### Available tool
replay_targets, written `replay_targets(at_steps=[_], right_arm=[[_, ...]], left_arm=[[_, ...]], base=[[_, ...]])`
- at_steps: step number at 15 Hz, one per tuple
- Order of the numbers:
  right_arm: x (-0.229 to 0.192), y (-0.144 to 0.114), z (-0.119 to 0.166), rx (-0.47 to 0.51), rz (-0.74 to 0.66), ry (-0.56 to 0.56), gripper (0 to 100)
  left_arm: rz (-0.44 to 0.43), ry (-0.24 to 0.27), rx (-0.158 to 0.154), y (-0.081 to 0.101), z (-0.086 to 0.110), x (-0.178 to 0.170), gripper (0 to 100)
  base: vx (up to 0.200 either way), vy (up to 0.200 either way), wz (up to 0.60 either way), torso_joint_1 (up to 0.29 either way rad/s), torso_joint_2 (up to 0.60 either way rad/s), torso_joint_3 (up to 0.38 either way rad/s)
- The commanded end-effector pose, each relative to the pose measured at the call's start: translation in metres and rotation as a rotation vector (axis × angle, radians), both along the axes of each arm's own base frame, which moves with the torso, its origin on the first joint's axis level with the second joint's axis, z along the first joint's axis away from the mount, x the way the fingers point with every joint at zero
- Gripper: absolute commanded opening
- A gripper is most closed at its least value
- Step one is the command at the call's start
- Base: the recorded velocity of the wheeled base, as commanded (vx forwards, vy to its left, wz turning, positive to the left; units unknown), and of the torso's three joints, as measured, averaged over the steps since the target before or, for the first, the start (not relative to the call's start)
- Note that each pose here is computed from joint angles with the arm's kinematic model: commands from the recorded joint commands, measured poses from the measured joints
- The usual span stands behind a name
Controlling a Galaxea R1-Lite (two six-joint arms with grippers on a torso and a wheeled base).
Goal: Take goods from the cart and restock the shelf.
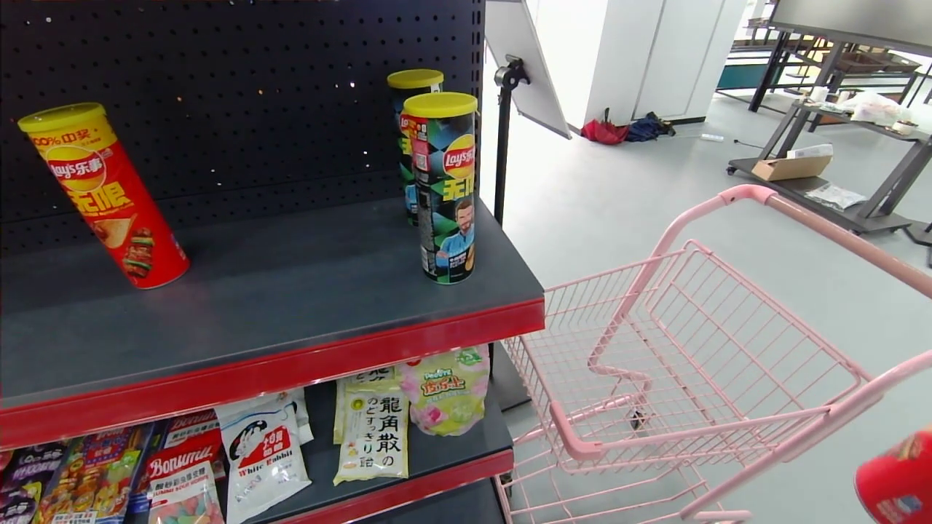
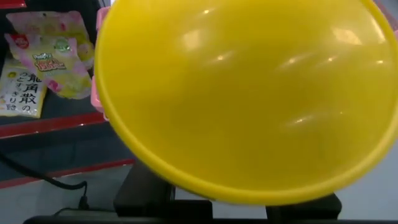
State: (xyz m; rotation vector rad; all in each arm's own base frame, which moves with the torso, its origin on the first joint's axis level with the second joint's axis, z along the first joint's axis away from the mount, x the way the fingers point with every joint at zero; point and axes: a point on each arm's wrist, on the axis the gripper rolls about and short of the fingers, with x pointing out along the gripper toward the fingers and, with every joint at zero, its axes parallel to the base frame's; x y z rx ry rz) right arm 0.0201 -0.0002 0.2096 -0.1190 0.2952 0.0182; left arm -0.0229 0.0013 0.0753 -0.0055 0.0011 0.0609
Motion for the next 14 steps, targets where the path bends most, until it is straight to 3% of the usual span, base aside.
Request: replay_targets(at_steps=[1, 4, 14], right_arm=[[-0.0238, -0.0039, -0.0097, 0.003, -0.013, -0.073, 0], [-0.0229, -0.0038, -0.0096, -0.011, -0.010, -0.068, 0], [-0.0180, -0.0029, -0.0093, -0.021, 0.007, -0.052, 0]], left_arm=[[0.001, 0.000, -0.001, 0.0000, 0.0000, 0.0000, 100], [0.001, 0.000, -0.001, 0.0000, 0.0000, 0.0000, 100], [0.001, 0.000, -0.001, 0.0000, 0.0000, 0.0000, 100]], base=[[0.000, 0.000, 0.00, 0.000, 0.00, 0.000], [0.000, 0.000, 0.00, 0.025, -0.07, -0.045], [0.000, 0.000, 0.00, 0.180, -0.44, -0.262]])
